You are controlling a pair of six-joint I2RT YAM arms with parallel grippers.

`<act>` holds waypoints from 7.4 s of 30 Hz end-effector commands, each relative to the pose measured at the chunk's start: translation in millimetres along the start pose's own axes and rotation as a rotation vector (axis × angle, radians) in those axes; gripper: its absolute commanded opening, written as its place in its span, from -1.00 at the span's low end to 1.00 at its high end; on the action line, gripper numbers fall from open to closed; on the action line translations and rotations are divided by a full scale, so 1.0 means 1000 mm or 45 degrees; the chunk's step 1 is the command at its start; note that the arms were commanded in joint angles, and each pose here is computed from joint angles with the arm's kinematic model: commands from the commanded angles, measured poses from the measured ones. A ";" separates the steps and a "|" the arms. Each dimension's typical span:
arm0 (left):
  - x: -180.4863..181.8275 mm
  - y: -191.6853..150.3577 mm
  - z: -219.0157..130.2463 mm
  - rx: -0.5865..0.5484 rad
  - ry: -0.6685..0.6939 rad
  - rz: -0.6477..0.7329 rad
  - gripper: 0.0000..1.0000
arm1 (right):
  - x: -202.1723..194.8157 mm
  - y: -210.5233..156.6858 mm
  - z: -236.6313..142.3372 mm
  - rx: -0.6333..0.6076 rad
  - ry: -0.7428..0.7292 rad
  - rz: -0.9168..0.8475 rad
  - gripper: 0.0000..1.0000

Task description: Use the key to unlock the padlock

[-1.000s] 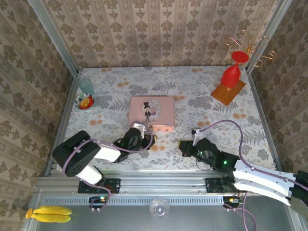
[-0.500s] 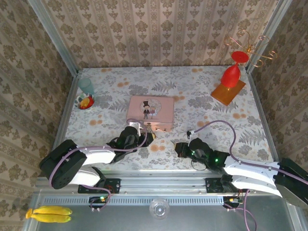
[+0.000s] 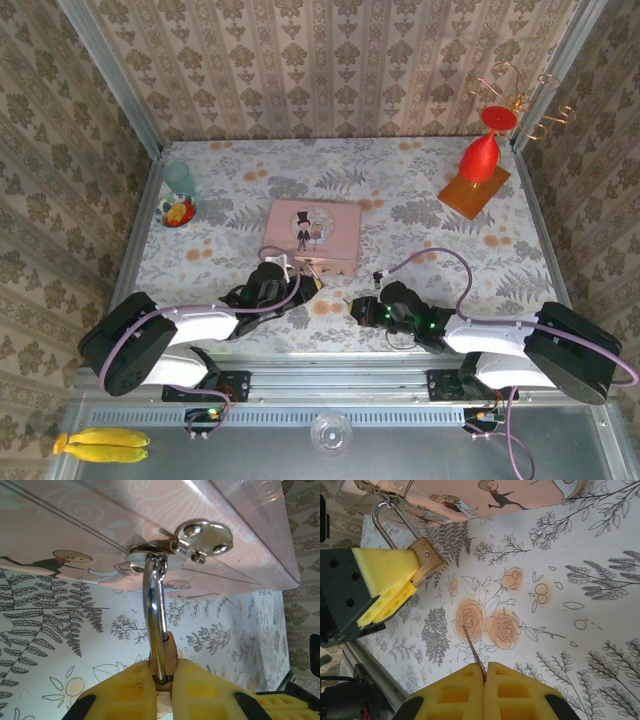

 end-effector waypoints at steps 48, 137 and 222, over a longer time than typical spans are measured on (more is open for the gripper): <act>-0.020 0.010 0.010 -0.154 -0.352 -0.158 -1.00 | 0.012 0.032 0.034 0.260 0.210 0.269 -1.00; -0.025 0.006 0.013 -0.152 -0.461 -0.261 -1.00 | 0.001 0.042 0.029 0.287 0.235 0.326 -1.00; -0.048 0.009 0.002 -0.159 -0.583 -0.238 -1.00 | -0.011 0.056 0.039 0.206 0.378 0.471 -1.00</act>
Point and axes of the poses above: each hand's point on the last joint's axis, 136 mm out from that joint toward the fingers, its own z axis out along the fingers, its own x axis along the line the jaws close on, y = z × x, the point moved 9 cm from there along -z, back along the fingers, and after that the axes turned 14 degrees about z, right-handed, at the moved point
